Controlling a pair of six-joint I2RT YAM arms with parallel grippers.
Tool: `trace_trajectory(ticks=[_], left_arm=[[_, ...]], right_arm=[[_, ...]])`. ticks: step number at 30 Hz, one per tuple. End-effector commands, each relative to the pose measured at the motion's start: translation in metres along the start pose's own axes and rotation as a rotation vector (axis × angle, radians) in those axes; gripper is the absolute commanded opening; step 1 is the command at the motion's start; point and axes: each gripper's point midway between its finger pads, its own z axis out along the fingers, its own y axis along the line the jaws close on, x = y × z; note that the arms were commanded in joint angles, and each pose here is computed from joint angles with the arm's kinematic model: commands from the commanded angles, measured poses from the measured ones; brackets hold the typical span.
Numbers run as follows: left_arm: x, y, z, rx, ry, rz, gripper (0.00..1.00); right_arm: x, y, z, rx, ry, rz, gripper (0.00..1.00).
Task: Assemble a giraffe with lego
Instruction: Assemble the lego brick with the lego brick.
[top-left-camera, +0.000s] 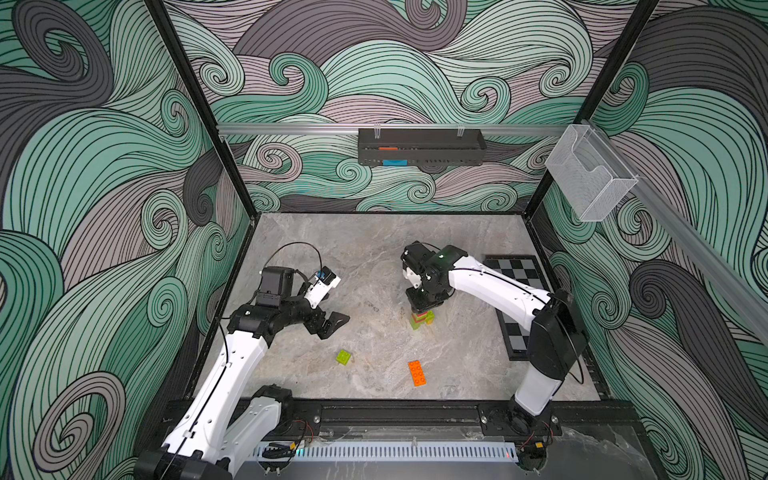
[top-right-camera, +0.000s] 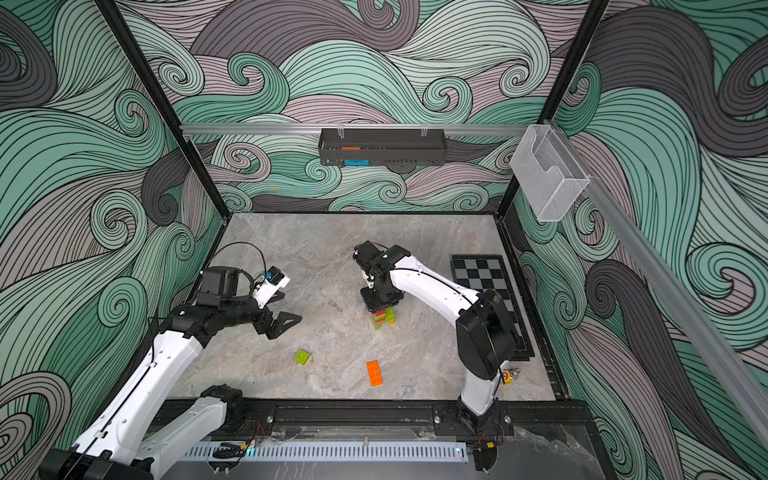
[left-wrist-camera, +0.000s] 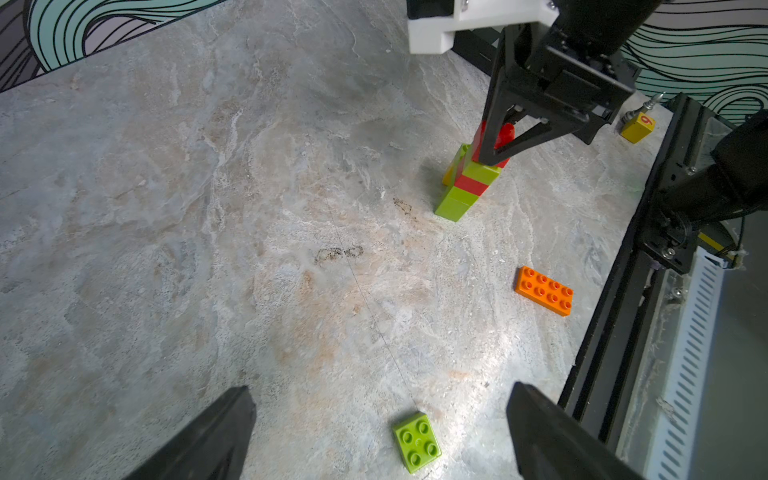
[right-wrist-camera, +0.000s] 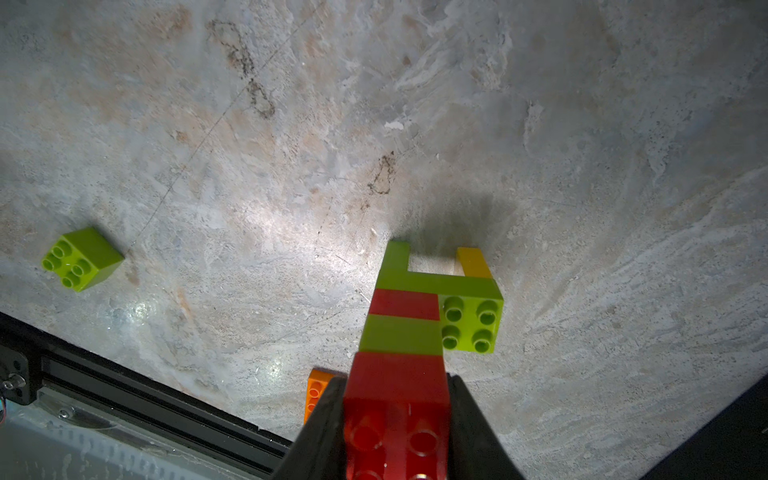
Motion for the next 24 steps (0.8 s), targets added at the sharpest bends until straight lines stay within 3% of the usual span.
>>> trace_trajectory(ticks=[1, 4, 8, 14, 24], left_arm=[[-0.002, -0.002, -0.001, 0.014, -0.008, 0.008, 0.99], [-0.001, -0.002, -0.001, 0.011, -0.006, 0.009, 0.99], [-0.002, -0.002, -0.001, 0.012, -0.006, 0.01, 0.99], [-0.001, -0.002, 0.0, 0.011, -0.003, 0.01, 0.99], [-0.001, -0.002, 0.001, 0.014, -0.002, 0.008, 0.99]], right_arm=[[0.016, -0.009, 0.021, 0.03, 0.072, 0.007, 0.27], [0.013, -0.012, 0.035, 0.041, 0.03, 0.021, 0.26], [0.017, -0.019, 0.055, 0.061, -0.002, 0.037, 0.18], [0.037, -0.024, 0.077, 0.071, 0.054, 0.038, 0.16], [0.034, -0.019, 0.049, 0.028, -0.031, 0.057, 0.17]])
